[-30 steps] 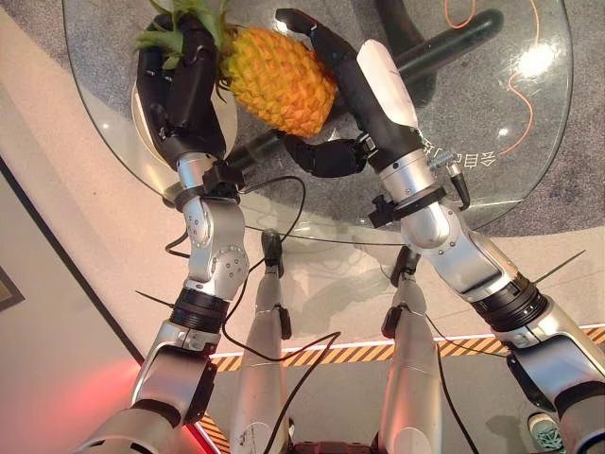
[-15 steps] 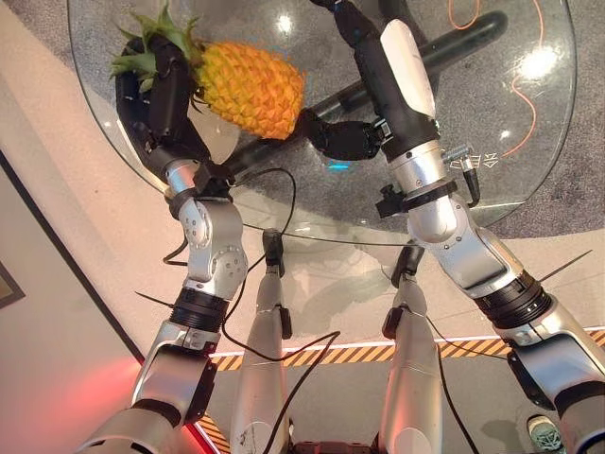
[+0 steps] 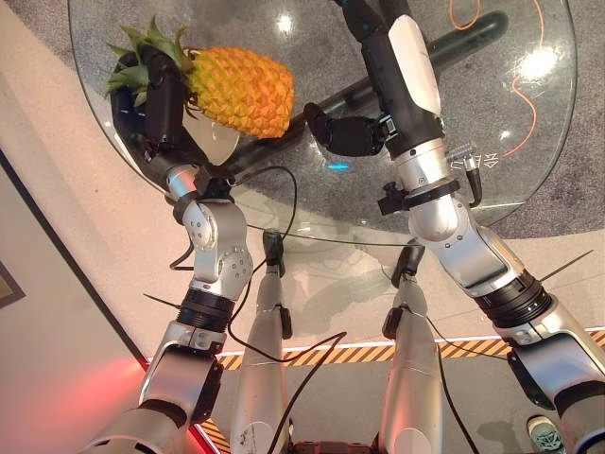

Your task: Pick up the fruit to the plate

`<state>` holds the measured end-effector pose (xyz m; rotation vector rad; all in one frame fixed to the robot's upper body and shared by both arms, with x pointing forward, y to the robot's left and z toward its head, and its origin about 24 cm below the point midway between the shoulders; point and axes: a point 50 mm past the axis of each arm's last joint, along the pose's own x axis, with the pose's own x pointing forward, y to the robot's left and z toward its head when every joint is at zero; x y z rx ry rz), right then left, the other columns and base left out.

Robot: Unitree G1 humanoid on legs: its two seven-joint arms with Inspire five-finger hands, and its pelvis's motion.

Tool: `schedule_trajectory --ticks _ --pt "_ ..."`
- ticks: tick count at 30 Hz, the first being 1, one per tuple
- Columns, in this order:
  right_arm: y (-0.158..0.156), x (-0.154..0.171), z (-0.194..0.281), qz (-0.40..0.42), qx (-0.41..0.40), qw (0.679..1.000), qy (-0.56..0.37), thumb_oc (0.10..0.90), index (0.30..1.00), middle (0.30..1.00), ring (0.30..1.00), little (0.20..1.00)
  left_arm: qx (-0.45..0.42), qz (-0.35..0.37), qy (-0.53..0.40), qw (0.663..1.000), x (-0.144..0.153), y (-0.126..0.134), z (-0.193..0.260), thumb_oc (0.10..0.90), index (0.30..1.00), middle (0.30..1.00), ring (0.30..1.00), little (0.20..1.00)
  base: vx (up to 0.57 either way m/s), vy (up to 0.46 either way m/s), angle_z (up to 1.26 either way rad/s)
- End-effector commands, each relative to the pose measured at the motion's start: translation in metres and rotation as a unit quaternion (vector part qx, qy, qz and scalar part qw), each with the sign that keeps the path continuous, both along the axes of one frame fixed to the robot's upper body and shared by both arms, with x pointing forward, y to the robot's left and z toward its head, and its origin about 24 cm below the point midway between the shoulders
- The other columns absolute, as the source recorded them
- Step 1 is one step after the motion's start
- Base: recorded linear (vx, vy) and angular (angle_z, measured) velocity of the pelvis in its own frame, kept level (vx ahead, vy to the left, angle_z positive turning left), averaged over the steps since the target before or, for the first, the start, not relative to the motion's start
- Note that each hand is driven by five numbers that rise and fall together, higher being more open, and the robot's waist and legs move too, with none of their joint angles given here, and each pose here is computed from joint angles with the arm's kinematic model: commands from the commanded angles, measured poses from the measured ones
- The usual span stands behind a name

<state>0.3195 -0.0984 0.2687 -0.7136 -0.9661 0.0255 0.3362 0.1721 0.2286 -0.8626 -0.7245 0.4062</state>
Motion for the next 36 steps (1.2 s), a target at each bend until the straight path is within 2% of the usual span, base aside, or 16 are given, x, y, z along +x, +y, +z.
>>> schedule_trajectory --ticks 1,10,18,21,26,36 --pt "-0.002 -0.021 0.045 0.019 0.077 0.990 -0.120 0.800 0.900 0.900 0.900 0.900 0.023 0.065 -0.194 0.979 -0.028 0.009 0.071 0.100 0.300 0.300 0.300 0.200 0.00 0.000 0.00" --pt "-0.042 -0.010 0.029 -0.063 0.163 0.978 -0.118 0.800 0.900 0.900 0.900 0.900 0.041 0.118 -0.192 0.973 -0.032 0.018 0.066 0.100 0.300 0.300 0.300 0.200 0.01 0.005 0.01" --pt "-0.090 0.003 -0.004 -0.151 0.288 0.942 -0.087 0.800 0.900 0.900 0.900 0.900 0.038 0.186 -0.194 0.962 -0.033 0.033 0.063 0.100 0.300 0.300 0.300 0.200 0.00 0.013 0.00" --pt "-0.114 0.009 -0.018 -0.188 0.352 0.915 -0.059 0.800 0.900 0.900 0.900 0.900 0.032 0.220 -0.190 0.956 -0.032 0.040 0.065 0.100 0.300 0.300 0.300 0.200 0.00 0.000 0.00" --pt "-0.151 0.017 -0.045 -0.231 0.469 0.853 -0.008 0.800 0.900 0.900 0.900 0.900 0.017 0.277 -0.178 0.944 -0.030 0.055 0.068 0.100 0.300 0.300 0.300 0.200 0.00 0.000 0.00" --pt "-0.199 0.026 -0.089 -0.291 0.580 0.758 0.059 0.800 0.900 0.900 0.900 0.900 0.042 0.349 -0.158 0.923 -0.024 0.070 0.086 0.100 0.300 0.300 0.300 0.200 0.00 0.000 0.00"
